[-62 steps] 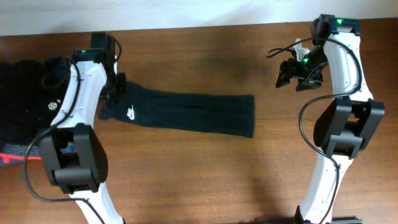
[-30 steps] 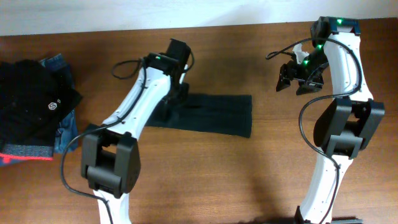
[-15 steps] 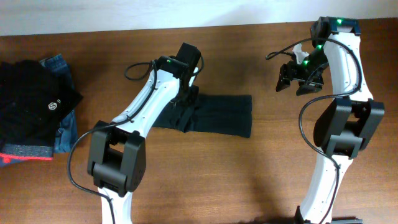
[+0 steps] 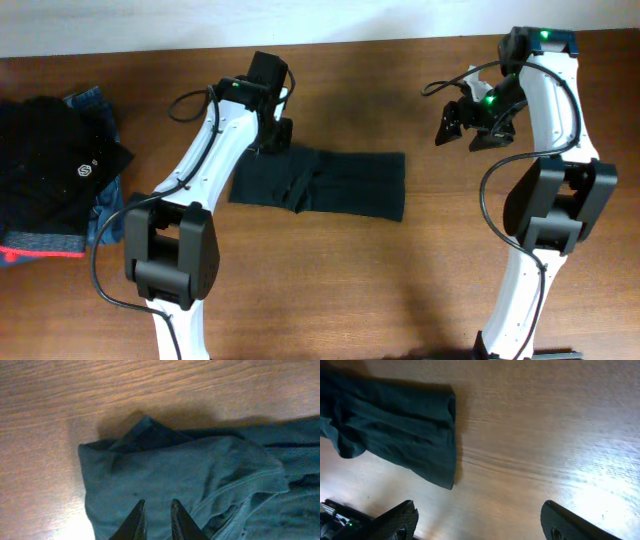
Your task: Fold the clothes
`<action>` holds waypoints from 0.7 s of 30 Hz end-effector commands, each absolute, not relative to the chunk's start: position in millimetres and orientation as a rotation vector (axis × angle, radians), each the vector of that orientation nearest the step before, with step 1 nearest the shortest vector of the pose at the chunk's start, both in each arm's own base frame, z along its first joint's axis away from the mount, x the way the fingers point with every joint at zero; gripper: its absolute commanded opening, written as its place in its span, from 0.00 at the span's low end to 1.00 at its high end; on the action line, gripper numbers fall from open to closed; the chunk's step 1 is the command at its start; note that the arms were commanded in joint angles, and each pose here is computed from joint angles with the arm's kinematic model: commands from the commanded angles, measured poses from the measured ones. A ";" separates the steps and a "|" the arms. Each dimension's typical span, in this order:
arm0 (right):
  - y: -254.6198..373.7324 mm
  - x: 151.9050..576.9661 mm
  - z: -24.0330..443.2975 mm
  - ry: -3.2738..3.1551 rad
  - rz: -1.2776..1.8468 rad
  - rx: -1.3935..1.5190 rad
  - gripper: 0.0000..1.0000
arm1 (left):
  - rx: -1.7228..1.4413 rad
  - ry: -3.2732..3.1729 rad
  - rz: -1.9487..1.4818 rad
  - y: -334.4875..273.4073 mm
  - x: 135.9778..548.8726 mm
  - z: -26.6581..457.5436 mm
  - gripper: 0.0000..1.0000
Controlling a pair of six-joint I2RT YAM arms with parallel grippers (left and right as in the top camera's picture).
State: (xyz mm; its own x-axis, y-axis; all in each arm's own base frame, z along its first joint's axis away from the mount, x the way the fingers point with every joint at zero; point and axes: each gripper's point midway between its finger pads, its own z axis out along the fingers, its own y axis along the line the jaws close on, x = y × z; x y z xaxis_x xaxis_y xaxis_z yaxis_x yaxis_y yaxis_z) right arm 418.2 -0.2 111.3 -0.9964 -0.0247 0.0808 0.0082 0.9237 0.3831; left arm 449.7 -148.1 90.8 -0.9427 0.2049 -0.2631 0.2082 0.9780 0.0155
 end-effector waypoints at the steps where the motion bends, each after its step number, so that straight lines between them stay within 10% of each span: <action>1: 26.0 415.0 110.4 -2.969 -0.722 0.068 0.84 | 0.320 2.868 -0.066 -158.9 450.9 83.7 0.17; 21: 87.7 379.5 16.1 -2.783 -0.955 -0.012 0.83 | 0.159 2.898 -0.041 -106.2 462.7 80.4 0.17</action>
